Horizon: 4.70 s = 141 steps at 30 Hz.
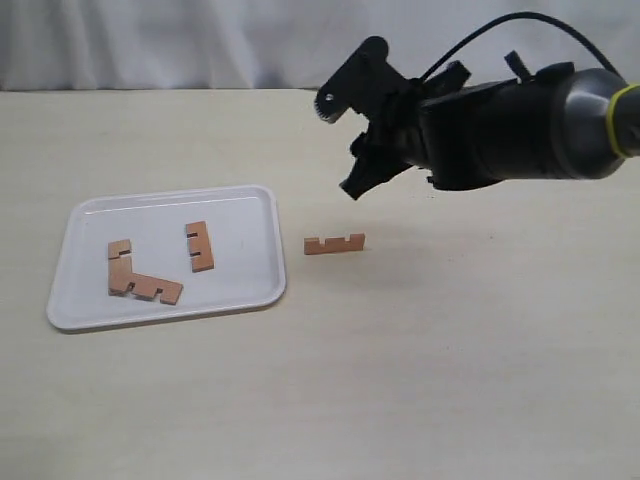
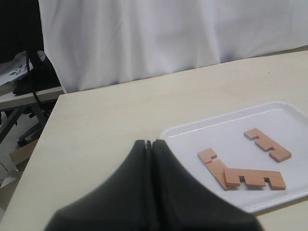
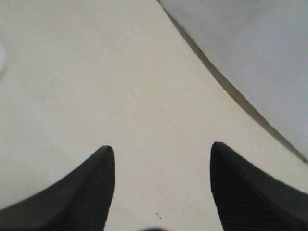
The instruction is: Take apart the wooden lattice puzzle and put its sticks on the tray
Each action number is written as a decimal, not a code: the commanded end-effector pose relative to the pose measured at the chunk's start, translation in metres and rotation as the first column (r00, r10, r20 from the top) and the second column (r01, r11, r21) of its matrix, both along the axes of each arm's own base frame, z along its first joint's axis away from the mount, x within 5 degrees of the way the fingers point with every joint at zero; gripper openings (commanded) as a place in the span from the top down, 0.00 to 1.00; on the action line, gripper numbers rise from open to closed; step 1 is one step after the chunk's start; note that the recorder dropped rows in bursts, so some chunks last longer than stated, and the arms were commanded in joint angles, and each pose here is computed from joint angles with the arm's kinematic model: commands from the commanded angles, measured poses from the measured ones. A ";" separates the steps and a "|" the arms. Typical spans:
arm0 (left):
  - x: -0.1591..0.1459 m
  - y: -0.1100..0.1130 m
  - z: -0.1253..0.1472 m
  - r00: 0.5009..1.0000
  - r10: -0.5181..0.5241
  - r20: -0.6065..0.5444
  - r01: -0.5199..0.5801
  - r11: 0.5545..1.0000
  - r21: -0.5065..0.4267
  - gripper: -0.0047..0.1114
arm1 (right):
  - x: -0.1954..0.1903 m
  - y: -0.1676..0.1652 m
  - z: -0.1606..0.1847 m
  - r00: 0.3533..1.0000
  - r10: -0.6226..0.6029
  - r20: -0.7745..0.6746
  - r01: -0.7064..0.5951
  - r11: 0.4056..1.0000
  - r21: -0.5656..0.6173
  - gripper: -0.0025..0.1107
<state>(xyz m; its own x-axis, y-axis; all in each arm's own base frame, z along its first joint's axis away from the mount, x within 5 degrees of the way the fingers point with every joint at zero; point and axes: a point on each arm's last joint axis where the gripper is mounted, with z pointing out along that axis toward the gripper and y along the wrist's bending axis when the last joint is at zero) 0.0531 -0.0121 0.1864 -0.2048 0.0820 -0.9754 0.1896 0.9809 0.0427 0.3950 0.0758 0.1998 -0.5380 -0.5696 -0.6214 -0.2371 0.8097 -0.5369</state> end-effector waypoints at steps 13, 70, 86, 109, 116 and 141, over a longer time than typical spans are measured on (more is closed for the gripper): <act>0.000 0.001 0.000 1.000 0.011 0.009 -0.011 1.000 0.002 0.96 | 0.010 0.044 0.009 0.778 0.429 -0.459 -0.200 0.862 0.466 0.51; 0.000 0.001 0.000 1.000 0.011 0.009 -0.011 1.000 0.002 0.96 | 0.011 0.158 -0.067 0.932 0.265 -0.247 -0.327 0.909 -0.258 0.93; 0.000 0.001 0.000 1.000 0.011 0.009 -0.011 1.000 0.002 0.96 | -0.002 0.162 -0.049 0.917 0.239 -0.319 -0.294 0.946 -0.139 0.38; 0.000 0.001 0.000 1.000 0.011 0.009 -0.011 1.000 0.002 0.96 | -0.032 -0.019 -0.008 0.730 -0.001 -0.683 0.335 0.872 0.358 0.94; 0.000 0.001 0.000 1.000 0.011 0.009 -0.011 1.000 0.002 0.96 | -0.103 -0.091 0.031 0.794 -0.200 -0.574 0.496 0.759 0.422 0.94; 0.000 0.001 0.000 1.000 0.011 0.009 -0.011 1.000 0.002 0.96 | -0.333 -0.083 0.080 0.741 -0.397 0.542 -0.063 0.762 0.644 0.94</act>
<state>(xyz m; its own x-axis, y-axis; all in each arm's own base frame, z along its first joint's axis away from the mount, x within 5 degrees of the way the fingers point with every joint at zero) 0.0531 -0.0121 0.1864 -0.2048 0.0820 -0.9754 0.1896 0.9809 0.0427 0.0695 -0.0110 0.2761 -0.0078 0.1309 -0.9914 0.1710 0.9770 0.1277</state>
